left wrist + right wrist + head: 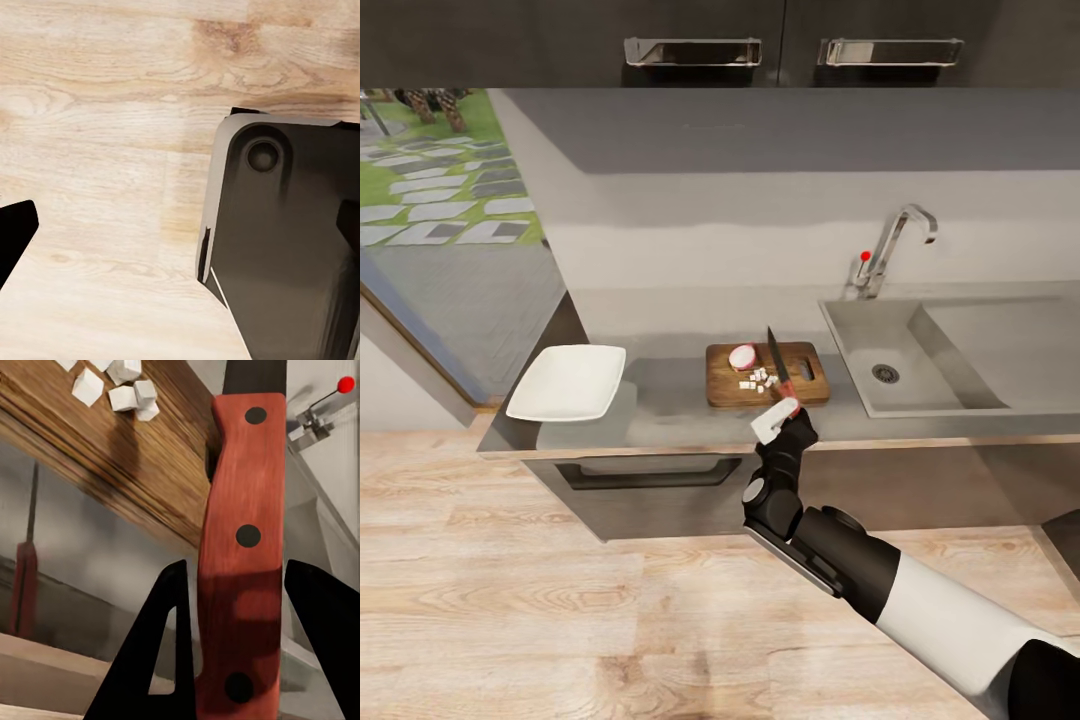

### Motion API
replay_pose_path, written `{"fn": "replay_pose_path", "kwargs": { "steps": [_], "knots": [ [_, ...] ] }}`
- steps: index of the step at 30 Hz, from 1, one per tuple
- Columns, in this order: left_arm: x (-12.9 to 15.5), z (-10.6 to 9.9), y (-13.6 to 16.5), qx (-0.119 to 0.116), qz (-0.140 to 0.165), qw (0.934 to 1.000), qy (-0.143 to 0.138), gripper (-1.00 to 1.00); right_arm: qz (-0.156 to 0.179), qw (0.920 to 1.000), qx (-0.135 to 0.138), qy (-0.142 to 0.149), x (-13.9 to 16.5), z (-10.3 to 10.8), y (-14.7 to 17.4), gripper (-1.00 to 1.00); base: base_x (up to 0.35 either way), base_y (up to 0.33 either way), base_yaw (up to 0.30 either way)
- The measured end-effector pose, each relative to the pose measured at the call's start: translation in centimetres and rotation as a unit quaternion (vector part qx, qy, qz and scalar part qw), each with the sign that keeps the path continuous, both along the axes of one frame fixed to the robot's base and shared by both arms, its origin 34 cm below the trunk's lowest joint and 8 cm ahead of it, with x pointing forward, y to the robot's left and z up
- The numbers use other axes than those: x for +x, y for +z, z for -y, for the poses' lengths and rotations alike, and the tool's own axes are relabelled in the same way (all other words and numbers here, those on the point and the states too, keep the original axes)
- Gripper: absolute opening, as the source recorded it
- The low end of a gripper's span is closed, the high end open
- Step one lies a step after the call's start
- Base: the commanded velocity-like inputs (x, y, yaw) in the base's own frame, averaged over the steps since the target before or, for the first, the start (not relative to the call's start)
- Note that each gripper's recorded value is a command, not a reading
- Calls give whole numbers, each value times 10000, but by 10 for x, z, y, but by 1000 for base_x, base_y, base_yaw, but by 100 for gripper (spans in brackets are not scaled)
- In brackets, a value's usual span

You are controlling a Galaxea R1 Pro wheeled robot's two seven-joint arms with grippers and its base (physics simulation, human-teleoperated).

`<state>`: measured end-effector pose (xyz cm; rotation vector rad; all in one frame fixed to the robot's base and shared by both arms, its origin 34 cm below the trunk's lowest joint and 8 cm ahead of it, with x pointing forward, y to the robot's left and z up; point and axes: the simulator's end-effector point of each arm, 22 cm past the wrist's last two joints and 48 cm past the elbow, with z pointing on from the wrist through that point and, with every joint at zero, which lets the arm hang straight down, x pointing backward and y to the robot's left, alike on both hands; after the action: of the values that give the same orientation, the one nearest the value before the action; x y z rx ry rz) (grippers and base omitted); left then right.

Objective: In the kitchen, take the Vidalia onion out of the sink, dice it on the chopping board with the paring knife, put the diced onion into the bowl on the countertop, then place both the paring knife and the chopping board into the sink.

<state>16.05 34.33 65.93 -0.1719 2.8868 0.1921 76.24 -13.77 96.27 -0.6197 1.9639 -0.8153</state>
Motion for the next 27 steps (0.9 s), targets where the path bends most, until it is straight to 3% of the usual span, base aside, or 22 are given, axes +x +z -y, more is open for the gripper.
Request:
{"fn": "replay_pose_path", "kwargs": {
  "steps": [7, 27],
  "knots": [
    [0, 0, 0, 2, 1, 10000, 1, 100, 4, 10000, 2, 2, 0, 0, 0, -100, 144, 205, 0],
    [-8, 0, -1, 1, -111, 9999, 0, 100, -140, 9999, 2, -4, -2, 0, -17, -100, 14, 14, 0]
  ]
}}
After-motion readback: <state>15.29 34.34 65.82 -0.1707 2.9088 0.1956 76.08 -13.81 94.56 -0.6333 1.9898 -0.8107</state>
